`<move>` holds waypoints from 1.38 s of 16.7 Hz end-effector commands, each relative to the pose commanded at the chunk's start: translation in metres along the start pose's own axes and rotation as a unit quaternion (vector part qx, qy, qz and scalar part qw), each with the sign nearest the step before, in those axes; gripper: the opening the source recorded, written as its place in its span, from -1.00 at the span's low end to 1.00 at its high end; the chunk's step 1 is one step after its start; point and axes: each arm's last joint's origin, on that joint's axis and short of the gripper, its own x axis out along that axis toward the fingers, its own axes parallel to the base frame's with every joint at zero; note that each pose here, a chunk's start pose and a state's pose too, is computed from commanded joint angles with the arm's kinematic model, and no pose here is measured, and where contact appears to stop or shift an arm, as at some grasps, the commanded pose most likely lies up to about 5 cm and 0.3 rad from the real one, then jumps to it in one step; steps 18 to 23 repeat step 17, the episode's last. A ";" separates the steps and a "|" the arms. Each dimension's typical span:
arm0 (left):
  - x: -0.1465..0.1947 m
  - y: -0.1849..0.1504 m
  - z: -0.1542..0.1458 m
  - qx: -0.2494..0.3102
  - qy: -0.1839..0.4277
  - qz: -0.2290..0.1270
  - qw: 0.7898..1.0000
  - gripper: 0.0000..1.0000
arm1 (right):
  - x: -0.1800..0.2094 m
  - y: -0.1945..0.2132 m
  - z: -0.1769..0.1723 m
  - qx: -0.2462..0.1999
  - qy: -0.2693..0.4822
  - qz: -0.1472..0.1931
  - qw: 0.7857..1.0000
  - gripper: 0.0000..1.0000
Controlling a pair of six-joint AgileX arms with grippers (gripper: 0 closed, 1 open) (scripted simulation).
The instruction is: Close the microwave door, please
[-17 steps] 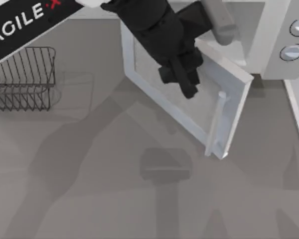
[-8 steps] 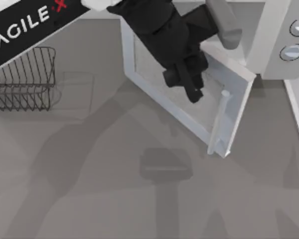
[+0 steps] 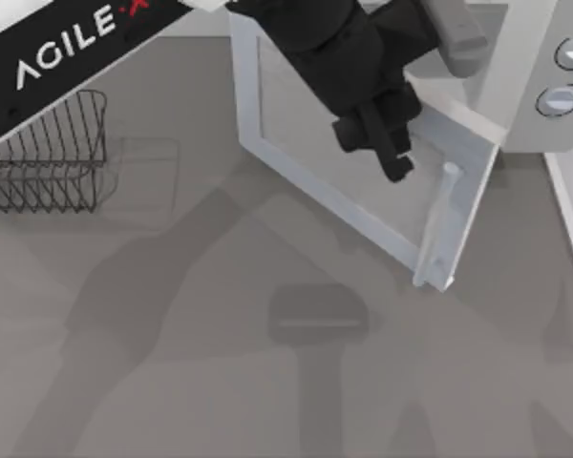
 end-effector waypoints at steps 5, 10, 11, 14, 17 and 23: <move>0.001 -0.003 0.000 0.001 0.003 -0.007 1.000 -1.00 | 0.000 0.000 0.000 0.000 0.000 0.000 1.000 1.00; 0.027 -0.010 0.001 -0.012 0.040 -0.047 0.998 -1.00 | 0.000 0.000 0.000 0.000 0.000 0.000 1.000 1.00; 0.030 -0.010 0.002 -0.013 0.042 -0.048 0.998 -1.00 | 0.000 0.000 0.000 0.000 0.000 0.000 1.000 1.00; 0.020 -0.009 0.012 -0.006 0.021 -0.024 0.999 -1.00 | 0.000 0.000 0.000 0.000 0.000 0.000 1.000 1.00; 0.009 -0.005 0.017 0.000 -0.001 0.000 1.000 -1.00 | 0.000 0.000 0.000 0.000 0.000 0.000 1.000 1.00; 0.009 -0.005 0.017 0.000 -0.001 0.000 1.000 -1.00 | 0.000 0.000 0.000 0.000 0.000 0.000 1.000 1.00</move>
